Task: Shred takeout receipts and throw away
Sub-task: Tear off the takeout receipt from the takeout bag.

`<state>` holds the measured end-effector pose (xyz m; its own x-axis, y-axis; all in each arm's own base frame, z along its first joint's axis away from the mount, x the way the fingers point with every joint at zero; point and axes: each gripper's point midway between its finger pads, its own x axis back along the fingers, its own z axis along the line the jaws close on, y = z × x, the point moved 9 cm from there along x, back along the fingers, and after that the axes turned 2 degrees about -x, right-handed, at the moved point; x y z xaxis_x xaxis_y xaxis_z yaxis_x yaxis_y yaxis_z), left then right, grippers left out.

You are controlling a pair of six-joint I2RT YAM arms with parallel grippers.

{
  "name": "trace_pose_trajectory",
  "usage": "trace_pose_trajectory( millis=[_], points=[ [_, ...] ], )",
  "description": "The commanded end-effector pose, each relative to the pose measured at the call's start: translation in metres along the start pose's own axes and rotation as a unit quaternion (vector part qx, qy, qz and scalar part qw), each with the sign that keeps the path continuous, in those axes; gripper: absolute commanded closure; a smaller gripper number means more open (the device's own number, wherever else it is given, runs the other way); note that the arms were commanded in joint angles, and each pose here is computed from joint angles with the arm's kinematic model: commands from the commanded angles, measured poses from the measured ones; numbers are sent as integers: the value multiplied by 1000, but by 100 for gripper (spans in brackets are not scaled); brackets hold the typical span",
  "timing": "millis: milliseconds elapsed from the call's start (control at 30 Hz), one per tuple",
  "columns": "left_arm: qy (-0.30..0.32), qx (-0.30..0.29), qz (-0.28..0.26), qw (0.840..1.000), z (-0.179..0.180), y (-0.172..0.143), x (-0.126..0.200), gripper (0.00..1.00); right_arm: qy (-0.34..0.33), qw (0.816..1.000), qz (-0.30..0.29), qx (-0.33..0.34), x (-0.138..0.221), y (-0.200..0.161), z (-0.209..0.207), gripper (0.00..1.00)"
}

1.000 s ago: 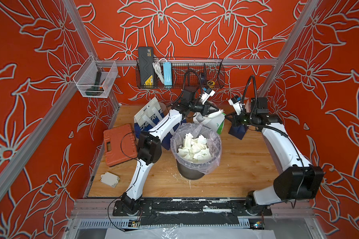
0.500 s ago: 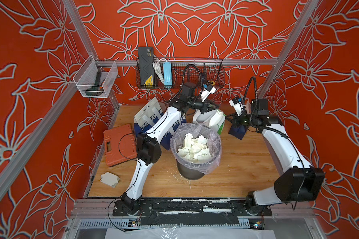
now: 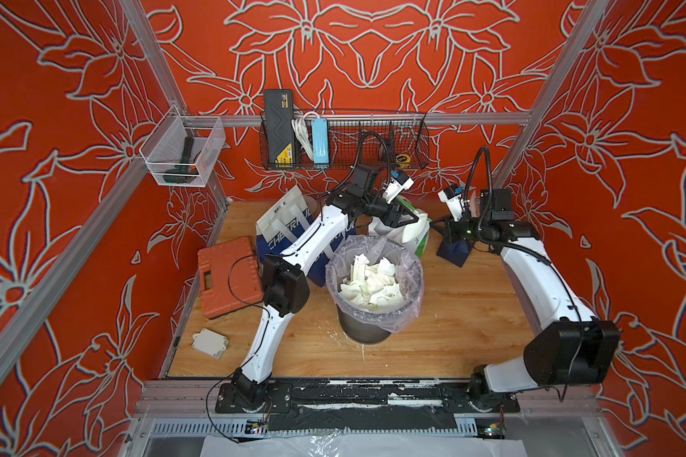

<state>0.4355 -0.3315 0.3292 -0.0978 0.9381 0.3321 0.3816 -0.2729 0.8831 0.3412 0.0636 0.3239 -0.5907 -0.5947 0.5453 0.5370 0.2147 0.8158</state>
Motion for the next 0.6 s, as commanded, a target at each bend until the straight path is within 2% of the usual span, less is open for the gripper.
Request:
trace_pose_trajectory(
  millis=[0,133,400,500,567],
  points=[
    [-7,0,2,1000,-2,0,-7,40,13,1000,1,-6,-3,-2,0,100],
    [-14,-4,6,1000,-4,-3,-15,39,20,1000,-5,-9,-4,-2,0,100],
    [-8,2,11,1000,3,-9,-23,49,38,999,-14,-7,-6,0,6,100],
    [-11,-1,10,1000,0,-9,-27,54,41,999,-14,-8,-8,-1,7,100],
    [-12,-2,11,1000,1,-10,-28,62,41,999,-13,-7,-9,-2,7,100]
  ],
)
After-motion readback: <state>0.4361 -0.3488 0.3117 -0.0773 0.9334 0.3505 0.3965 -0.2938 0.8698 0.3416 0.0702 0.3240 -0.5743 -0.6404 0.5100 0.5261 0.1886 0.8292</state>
